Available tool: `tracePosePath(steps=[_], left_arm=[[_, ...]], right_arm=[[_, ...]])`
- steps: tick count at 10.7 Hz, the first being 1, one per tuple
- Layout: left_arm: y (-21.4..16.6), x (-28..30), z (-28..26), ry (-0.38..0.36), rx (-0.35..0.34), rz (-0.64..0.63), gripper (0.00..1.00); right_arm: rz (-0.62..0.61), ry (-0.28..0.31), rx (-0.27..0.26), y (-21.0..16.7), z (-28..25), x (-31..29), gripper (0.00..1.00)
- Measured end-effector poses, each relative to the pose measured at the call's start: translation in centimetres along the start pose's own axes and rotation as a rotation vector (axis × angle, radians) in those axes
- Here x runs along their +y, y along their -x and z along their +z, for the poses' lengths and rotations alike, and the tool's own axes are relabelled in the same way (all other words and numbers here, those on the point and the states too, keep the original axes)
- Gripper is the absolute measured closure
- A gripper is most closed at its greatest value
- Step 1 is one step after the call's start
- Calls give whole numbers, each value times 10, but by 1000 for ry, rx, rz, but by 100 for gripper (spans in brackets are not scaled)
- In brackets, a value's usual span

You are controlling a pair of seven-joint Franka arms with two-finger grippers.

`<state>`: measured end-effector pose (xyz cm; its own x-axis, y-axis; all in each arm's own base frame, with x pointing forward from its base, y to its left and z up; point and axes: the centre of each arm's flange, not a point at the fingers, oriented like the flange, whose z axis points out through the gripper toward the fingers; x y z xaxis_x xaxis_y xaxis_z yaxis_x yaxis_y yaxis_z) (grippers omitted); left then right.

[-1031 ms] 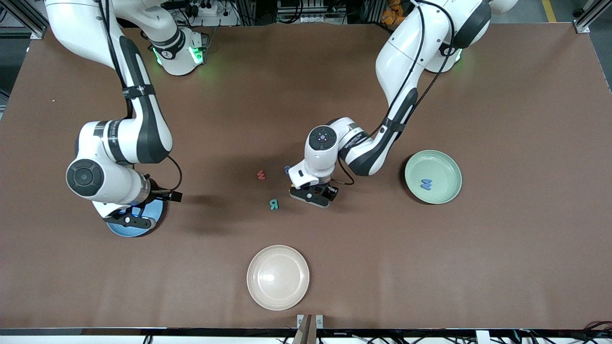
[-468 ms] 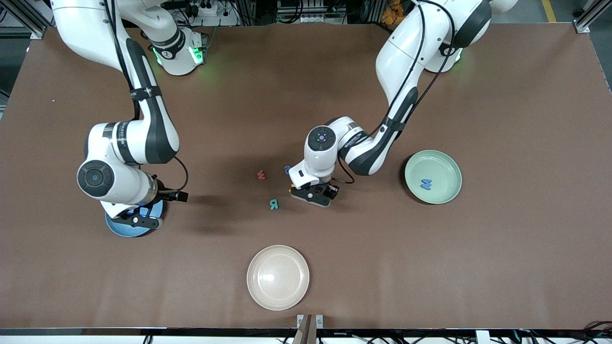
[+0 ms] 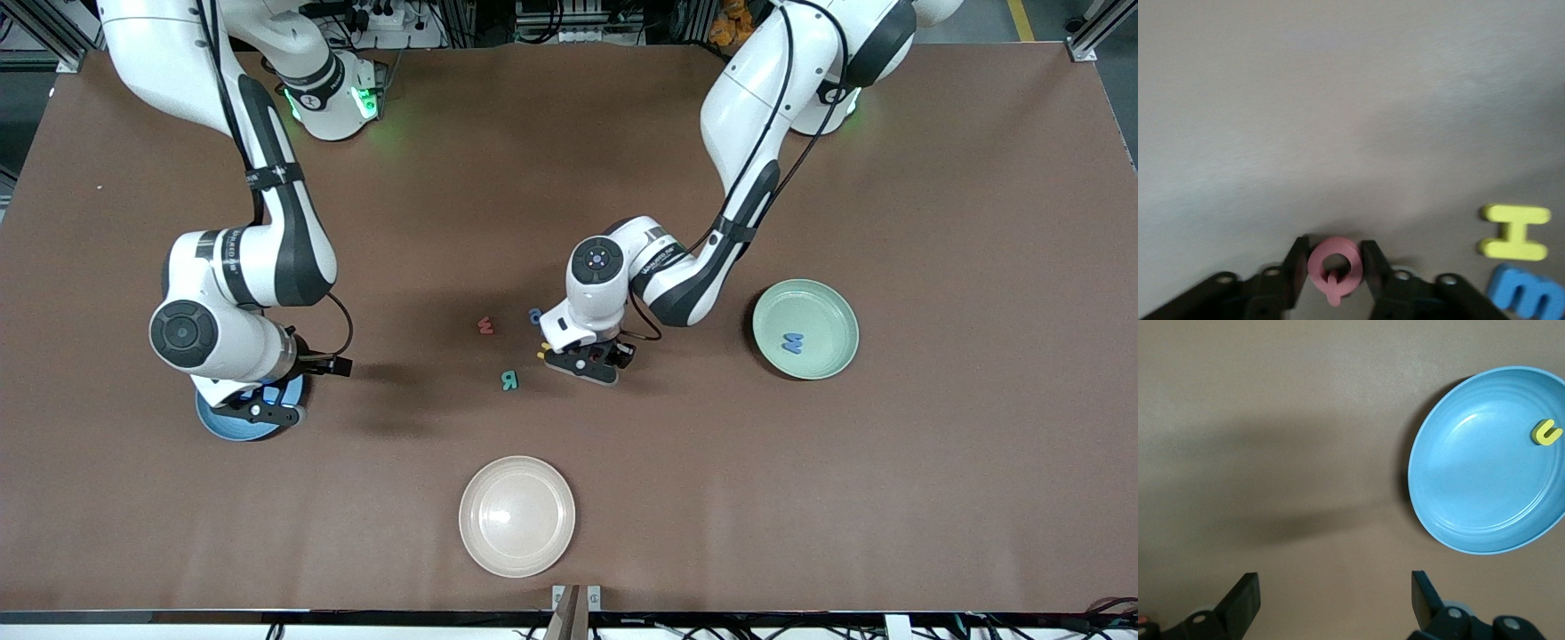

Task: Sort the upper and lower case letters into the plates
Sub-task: 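Carry the pink Q to the green plate and open the left gripper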

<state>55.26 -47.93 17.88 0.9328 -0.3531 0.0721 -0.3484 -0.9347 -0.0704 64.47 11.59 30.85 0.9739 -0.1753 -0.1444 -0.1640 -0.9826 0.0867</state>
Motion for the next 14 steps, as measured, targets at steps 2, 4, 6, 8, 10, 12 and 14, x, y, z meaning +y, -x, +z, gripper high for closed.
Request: tracePosePath(steps=[2, 4, 6, 8, 10, 12, 14], left_arm=[[-8, -42, -15, -30, -84, 54, 63], [-18, -99, -47, -4, -162, 111, 63], [-17, -164, -76, 15, -258, 170, 63], [-1, -208, -80, 15, -329, 194, 63], [27, -239, -62, 22, -353, 216, 63], [57, -287, -42, 48, -331, 250, 63], [79, -308, -33, 55, -339, 240, 51]], right_arm=[[13, 0, 10, 3, 0, -11, 0], [18, 1, 22, 7, 3, -27, 0], [34, -3, 53, 18, 13, -67, 0], [-7, -47, 91, 42, 30, -135, 0], [-116, -51, 129, 80, 52, -212, 0], [-257, -47, 133, 116, 66, -267, 0], [-393, -66, 127, 140, 70, -296, 0]])
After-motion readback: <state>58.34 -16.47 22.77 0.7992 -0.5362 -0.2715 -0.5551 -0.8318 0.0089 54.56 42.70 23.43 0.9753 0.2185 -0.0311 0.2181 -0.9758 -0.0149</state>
